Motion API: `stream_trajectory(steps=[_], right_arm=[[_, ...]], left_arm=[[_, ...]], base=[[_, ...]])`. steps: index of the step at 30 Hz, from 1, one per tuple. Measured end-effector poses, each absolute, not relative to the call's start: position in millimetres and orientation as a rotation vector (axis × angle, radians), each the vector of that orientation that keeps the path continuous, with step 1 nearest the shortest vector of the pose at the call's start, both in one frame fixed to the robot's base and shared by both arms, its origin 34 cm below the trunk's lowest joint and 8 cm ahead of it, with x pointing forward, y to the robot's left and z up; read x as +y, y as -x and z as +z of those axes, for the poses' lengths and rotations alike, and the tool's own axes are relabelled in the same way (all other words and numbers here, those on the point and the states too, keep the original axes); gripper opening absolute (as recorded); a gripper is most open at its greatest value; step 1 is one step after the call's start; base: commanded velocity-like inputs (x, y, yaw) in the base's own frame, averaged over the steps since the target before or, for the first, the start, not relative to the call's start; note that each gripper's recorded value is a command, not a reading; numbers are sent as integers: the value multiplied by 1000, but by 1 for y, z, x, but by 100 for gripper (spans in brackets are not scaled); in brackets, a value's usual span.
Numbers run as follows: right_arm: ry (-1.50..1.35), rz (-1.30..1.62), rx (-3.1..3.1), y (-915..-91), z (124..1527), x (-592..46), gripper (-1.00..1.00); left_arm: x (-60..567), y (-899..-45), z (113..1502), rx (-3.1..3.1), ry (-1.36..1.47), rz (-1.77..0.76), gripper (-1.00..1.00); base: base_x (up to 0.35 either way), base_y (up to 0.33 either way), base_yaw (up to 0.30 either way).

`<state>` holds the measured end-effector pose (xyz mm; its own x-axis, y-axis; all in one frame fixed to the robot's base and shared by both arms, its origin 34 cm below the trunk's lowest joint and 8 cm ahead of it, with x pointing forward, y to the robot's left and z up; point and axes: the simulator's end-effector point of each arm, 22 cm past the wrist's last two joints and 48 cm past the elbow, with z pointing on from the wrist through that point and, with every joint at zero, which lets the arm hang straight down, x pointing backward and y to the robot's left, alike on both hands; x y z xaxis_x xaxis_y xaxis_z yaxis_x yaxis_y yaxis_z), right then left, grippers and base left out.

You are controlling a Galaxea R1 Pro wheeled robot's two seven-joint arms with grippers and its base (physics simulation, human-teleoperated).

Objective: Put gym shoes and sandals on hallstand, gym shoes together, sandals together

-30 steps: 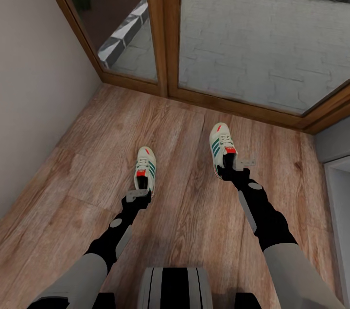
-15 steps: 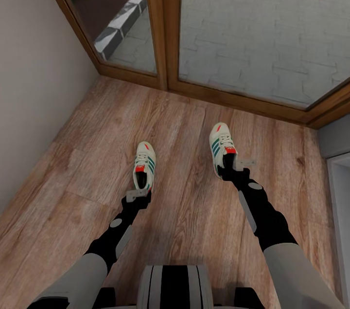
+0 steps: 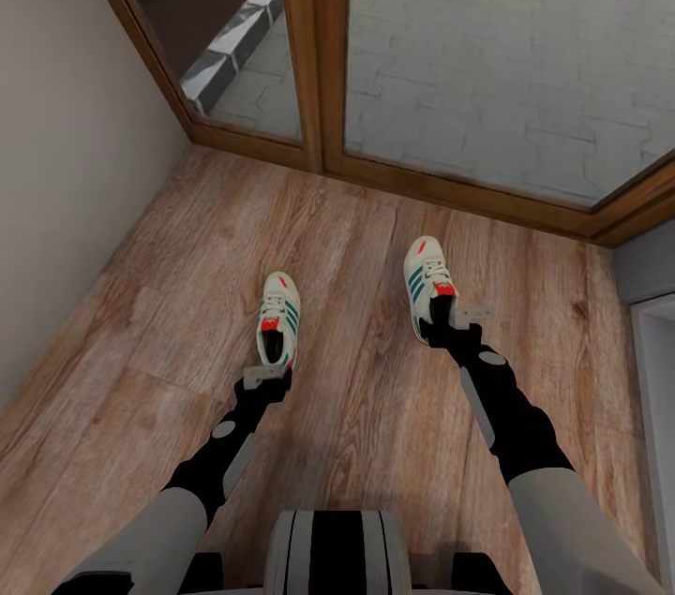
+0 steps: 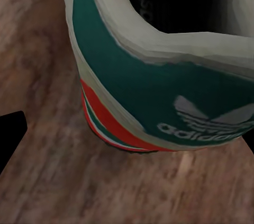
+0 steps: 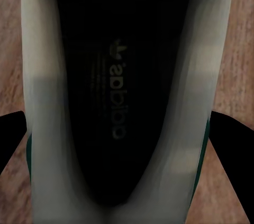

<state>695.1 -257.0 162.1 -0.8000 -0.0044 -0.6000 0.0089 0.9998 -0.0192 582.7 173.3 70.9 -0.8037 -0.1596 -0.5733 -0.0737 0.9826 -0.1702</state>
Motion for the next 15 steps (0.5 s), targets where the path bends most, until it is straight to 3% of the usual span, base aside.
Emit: stream_trajectory(steps=[15], right_arm=[[-4,-28,2498,-695,162,-257,-100]], left_arm=[[172,-583,71,2505,163,-187,100]], base=[[12,-8,0]])
